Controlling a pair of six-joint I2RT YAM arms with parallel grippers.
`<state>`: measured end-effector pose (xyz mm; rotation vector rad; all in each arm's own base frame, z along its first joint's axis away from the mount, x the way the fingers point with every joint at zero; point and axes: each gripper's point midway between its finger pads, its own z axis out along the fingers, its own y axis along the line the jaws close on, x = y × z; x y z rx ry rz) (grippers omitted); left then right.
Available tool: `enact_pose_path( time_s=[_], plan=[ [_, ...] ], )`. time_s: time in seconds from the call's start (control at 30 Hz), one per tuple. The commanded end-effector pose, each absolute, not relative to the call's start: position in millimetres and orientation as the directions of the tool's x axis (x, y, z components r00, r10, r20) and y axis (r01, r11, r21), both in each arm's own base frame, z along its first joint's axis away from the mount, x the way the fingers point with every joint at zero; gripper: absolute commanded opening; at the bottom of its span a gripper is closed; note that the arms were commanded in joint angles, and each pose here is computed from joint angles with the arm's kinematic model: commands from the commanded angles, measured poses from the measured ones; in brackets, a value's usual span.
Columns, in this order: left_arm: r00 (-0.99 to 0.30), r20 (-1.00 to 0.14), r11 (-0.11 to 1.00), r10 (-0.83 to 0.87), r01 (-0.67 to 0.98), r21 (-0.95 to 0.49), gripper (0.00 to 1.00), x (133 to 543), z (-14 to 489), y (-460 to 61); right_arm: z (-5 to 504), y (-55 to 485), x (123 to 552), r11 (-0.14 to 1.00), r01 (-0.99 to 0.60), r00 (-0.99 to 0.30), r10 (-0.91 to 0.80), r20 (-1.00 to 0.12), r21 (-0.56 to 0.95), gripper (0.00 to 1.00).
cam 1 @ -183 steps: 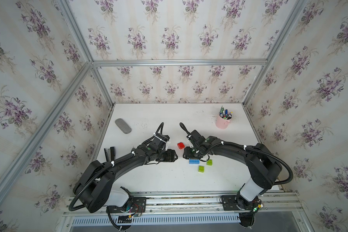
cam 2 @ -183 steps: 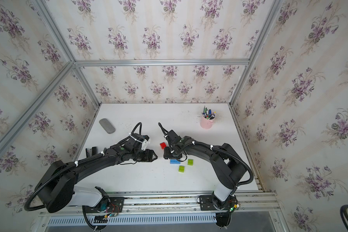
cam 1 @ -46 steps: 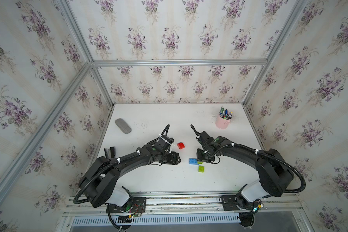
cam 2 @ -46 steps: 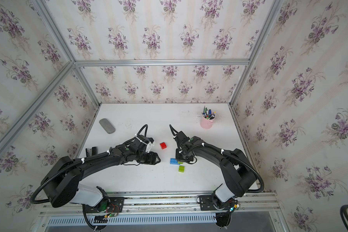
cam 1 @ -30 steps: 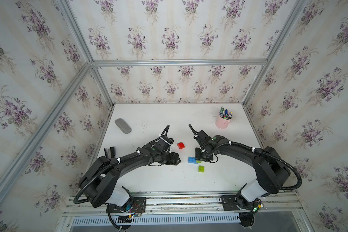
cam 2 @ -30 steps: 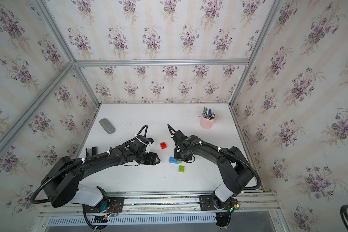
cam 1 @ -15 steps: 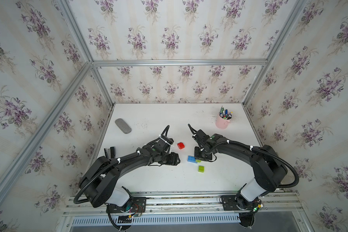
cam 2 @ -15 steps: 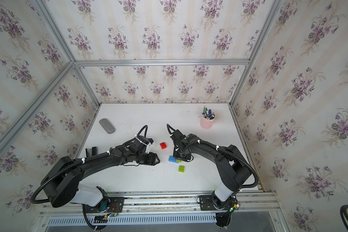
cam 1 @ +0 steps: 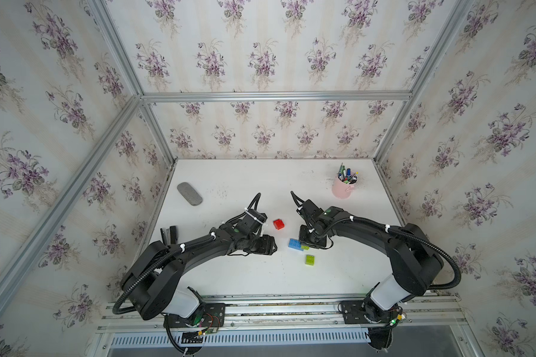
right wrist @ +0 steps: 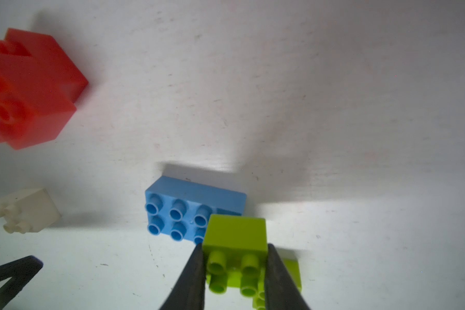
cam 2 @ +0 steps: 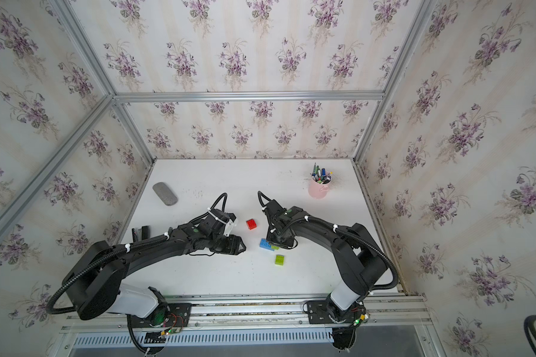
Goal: Assemble the letter y with lego
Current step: Assemble the lego brick with the lego brick.
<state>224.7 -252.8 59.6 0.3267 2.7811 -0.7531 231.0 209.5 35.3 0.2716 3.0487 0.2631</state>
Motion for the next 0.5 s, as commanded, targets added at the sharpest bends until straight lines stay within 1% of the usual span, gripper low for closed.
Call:
enact_pose_path(
  time_s=[0.0,0.27,0.47],
  plan=[
    [-0.942,-0.301,0.844,0.148,0.279,-0.459,0.69,227.2,60.3,-252.5,28.2,200.2,235.2,0.973,0.195,-0.975,0.206,-0.080,0.128,0.00],
    [-0.942,-0.301,0.841,0.149,0.281,-0.463,0.69,227.4,61.3,-253.9,52.2,204.7,244.7,0.977,0.151,-0.978,0.170,-0.124,0.151,0.00],
    [-0.942,-0.300,0.839,0.149,0.281,-0.465,0.69,228.0,62.1,-255.0,49.9,202.5,244.4,0.977,0.155,-0.976,0.174,-0.130,0.143,0.00]
  ],
)
